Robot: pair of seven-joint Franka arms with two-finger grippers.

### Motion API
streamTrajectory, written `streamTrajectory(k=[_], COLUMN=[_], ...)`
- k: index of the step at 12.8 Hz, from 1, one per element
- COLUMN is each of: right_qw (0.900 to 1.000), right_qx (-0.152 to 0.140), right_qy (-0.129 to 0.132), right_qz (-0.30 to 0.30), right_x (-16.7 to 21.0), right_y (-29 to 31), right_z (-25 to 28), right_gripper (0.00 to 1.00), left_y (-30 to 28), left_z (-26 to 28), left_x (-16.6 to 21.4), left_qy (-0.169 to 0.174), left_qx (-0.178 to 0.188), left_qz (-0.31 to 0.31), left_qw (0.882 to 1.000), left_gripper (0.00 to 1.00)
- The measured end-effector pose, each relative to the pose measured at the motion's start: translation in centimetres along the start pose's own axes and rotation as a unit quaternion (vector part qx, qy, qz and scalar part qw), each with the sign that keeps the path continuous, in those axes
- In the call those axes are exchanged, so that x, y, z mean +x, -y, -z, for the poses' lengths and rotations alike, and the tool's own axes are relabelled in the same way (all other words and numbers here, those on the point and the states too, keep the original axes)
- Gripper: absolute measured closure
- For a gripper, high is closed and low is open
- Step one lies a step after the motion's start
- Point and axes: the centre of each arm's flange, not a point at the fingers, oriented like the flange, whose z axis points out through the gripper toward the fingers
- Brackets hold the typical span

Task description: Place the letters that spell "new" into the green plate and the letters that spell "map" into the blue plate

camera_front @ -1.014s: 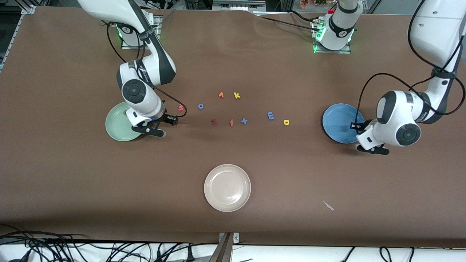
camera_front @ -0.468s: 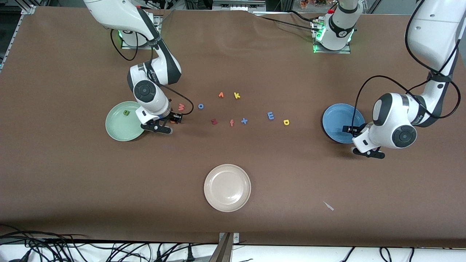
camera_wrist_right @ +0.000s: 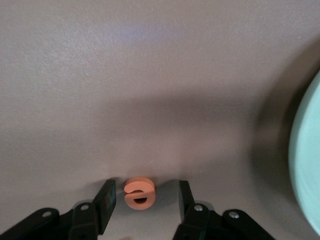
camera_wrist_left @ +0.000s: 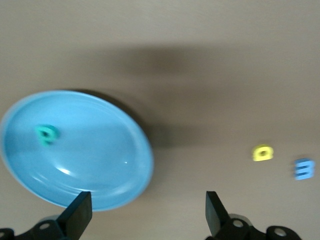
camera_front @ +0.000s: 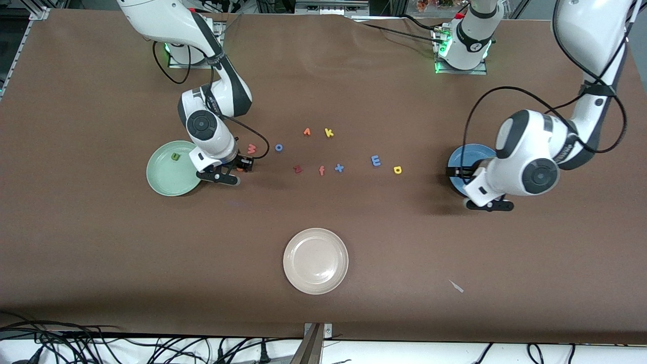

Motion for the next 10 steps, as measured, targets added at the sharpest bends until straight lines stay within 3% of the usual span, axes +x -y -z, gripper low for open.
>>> streamTrajectory(k=[1,2,4,5,10], right_qw=[1.0,1.0,1.0,1.0,0.999], right_qx=[0.002,0.005,0.006,0.006,-0.008], right_qy=[-0.002,-0.004,-0.005,-0.006,0.012], right_qz=[0.002,0.004,0.005,0.005,0.049], right_x=[-0.1,-0.2,-0.3,-0.2,2.3], right_y=[0.2,0.5,0.6,0.6,-2.8], right_z=[-0.1,0.0,0.1,0.2,4.1], right_gripper=[0.44,0.56,0.62,0.73,0.72], left_y=[-2.0,-4.0,-7.7,-9.1,-10.8], left_z=[-0.6,-1.5,-3.8,-5.1,-9.3], left_x=[-0.3,-0.8,-1.8,-2.3,-3.7], left_qy=[-0.005,-0.011,-0.02,-0.023,-0.035], left_qx=[-0.005,-0.009,-0.012,-0.013,-0.022], left_qz=[0.014,0.026,0.041,0.047,0.052], left_qw=[1.0,1.0,0.999,0.999,0.998], left_gripper=[0.0,0.0,0.0,0.0,0.0])
